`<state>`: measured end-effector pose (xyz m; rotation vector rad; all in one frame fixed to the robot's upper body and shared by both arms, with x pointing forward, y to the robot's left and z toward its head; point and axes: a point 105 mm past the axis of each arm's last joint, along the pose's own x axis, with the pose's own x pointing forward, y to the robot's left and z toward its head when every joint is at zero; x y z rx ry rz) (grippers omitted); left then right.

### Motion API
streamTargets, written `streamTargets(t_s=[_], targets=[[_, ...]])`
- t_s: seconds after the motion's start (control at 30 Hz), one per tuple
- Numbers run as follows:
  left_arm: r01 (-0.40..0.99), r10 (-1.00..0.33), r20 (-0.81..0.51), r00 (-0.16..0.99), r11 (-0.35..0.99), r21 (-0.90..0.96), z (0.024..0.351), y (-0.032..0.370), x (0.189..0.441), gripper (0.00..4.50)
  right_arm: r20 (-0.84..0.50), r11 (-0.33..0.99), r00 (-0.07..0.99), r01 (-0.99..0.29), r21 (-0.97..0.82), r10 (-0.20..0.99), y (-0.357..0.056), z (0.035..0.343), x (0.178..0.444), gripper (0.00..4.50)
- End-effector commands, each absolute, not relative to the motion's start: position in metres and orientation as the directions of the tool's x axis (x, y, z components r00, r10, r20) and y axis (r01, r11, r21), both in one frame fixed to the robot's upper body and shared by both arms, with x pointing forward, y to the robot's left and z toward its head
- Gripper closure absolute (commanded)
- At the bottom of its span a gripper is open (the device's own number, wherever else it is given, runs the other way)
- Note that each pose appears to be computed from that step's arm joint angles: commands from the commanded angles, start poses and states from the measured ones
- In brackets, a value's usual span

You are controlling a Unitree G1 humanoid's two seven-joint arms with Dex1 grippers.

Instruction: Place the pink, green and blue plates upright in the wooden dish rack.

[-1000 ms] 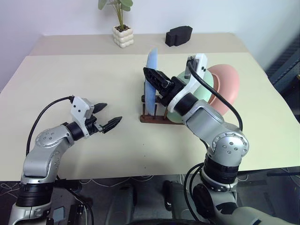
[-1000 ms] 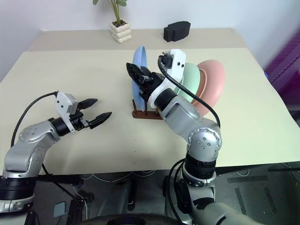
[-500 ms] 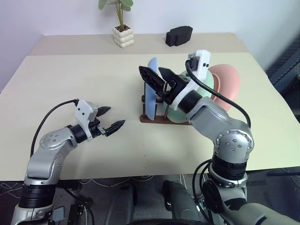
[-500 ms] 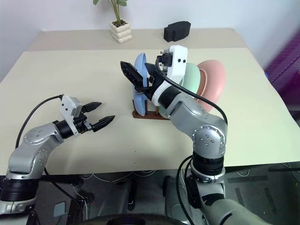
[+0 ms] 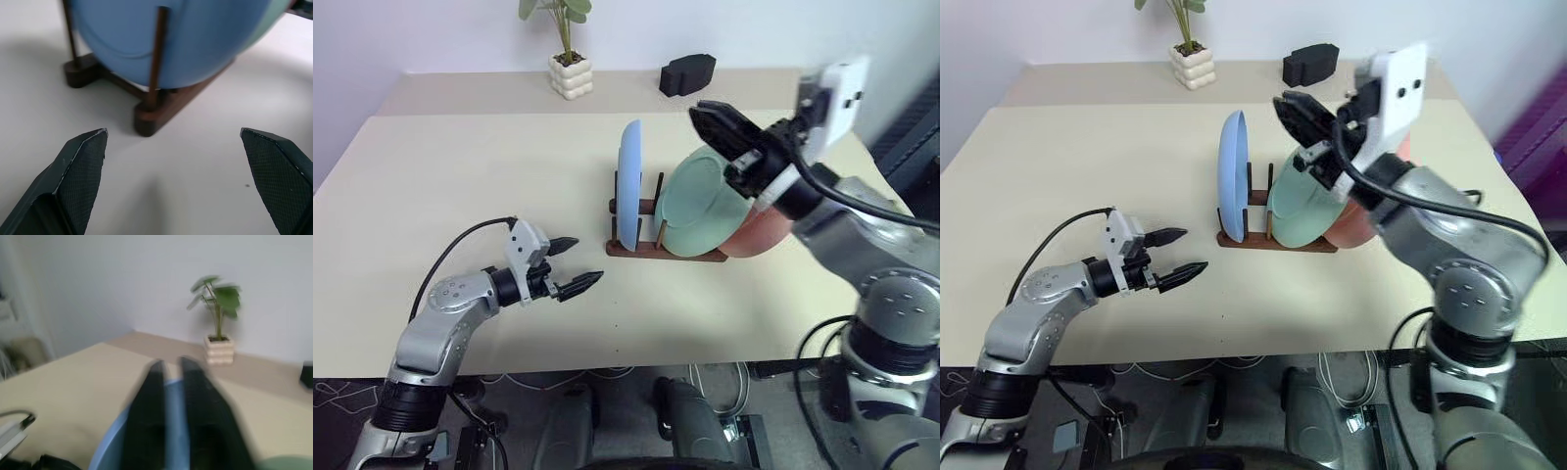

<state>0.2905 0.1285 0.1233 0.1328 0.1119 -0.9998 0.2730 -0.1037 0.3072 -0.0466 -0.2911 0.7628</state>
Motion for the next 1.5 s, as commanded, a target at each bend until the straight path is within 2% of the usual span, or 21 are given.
streamTargets(t_s=[0.03, 0.17, 0.3, 0.73, 1.13, 1.2, 1.27, 1.5], targets=[[0.888, -0.873, -0.161, 0.460, 0.452, 0.083, 0.127, 0.118, 0.285, 0.00, 0.113, 0.675, 0.678, -0.671, -0.308, 0.726, -0.127, 0.299, 0.244, 4.48], [0.935, -0.918, -0.180, 0.354, 0.350, 0.056, 0.122, 0.104, 0.275, 0.00, -0.195, 0.620, 0.703, -0.701, -0.352, 0.684, -0.151, 0.251, 0.224, 4.48], [0.952, -0.934, -0.182, 0.307, 0.301, 0.060, 0.120, 0.092, 0.273, 0.00, -0.309, 0.622, 0.713, -0.701, -0.350, 0.630, -0.157, 0.225, 0.218, 4.48], [0.959, -0.945, -0.164, 0.285, 0.278, 0.062, 0.122, 0.083, 0.271, 0.00, -0.366, 0.647, 0.750, -0.661, -0.381, 0.551, -0.166, 0.205, 0.226, 4.48], [0.959, -0.945, -0.163, 0.285, 0.278, 0.062, 0.122, 0.083, 0.271, 0.00, -0.366, 0.644, 0.752, -0.659, -0.388, 0.548, -0.166, 0.204, 0.226, 4.48], [0.943, -0.935, -0.130, 0.330, 0.321, 0.087, 0.132, 0.086, 0.270, 0.00, -0.363, 0.670, 0.799, -0.601, -0.437, 0.480, -0.179, 0.196, 0.254, 4.48], [0.935, -0.930, -0.116, 0.350, 0.340, 0.096, 0.135, 0.087, 0.270, 0.00, -0.365, 0.668, 0.816, -0.577, -0.470, 0.448, -0.184, 0.191, 0.266, 4.48], [0.936, -0.930, -0.118, 0.348, 0.338, 0.093, 0.131, 0.088, 0.271, 0.00, -0.360, 0.662, 0.823, -0.567, -0.490, 0.439, -0.186, 0.188, 0.270, 4.48]])
